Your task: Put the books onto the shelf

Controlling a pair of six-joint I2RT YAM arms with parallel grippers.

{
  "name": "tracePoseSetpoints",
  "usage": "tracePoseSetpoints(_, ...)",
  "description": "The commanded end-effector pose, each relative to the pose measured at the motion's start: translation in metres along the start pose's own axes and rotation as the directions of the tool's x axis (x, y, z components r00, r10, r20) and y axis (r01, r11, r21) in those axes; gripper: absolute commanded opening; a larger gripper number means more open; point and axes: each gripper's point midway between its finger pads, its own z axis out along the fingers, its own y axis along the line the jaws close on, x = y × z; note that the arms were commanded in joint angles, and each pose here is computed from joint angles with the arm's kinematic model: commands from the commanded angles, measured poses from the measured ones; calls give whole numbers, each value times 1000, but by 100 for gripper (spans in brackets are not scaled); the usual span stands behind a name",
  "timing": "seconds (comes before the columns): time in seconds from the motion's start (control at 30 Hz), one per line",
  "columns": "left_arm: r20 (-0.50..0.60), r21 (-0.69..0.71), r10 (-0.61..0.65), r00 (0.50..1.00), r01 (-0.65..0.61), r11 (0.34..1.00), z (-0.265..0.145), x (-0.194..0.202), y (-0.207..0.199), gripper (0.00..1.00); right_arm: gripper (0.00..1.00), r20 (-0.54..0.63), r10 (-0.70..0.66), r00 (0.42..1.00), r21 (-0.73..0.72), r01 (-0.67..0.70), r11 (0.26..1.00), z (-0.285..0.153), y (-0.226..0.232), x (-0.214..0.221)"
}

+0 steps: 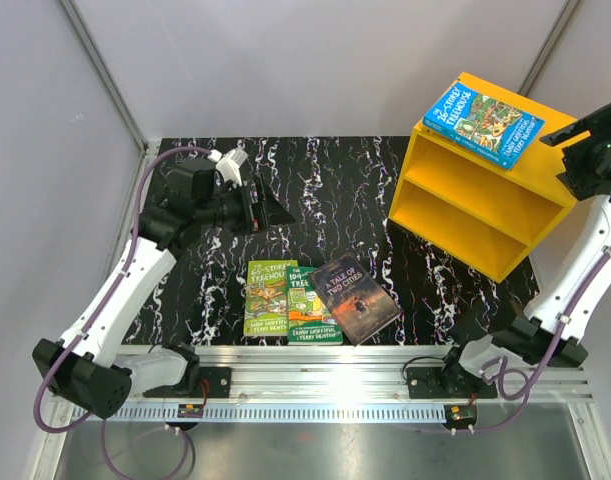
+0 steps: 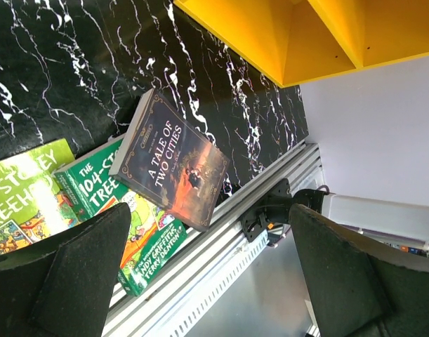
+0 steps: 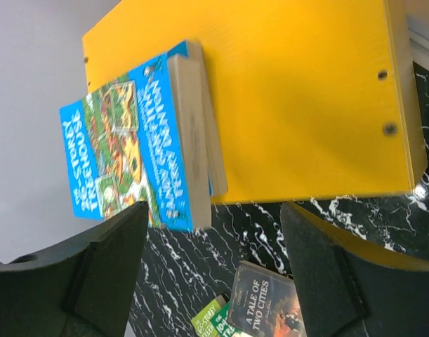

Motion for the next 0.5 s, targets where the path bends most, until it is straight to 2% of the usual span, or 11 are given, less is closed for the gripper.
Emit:
tracePoseSetpoints(0.0,14,47,8,1000,-9,999,-8,-1,-12,99,83,85,-36,996,-13,37,999,-44,5,8)
tracePoseSetpoints(0.17,8,-17,-5,1000,5,1000,-6,3,1,98,83,57,-66,996,-44,68,997,-73,-1,48)
tracePoseSetpoints(0.33,-65,-60,-48,997,44,997,8,28,15,96,83,34,-72,997,-128,76,989,-102,-3,86)
tracePoseSetpoints(0.37,-83,-64,-52,995,46,997,12,34,16,95,83,53,-76,996,-177,84,981,-120,-1,96)
tracePoseSetpoints(0.43,-117,-85,-78,990,68,994,19,49,26,95,82,-18,-65,998,-260,58,964,-124,3,120)
tracePoseSetpoints(0.47,-121,-99,-81,989,70,993,22,54,29,95,81,-17,-71,997,-312,62,948,-137,4,132)
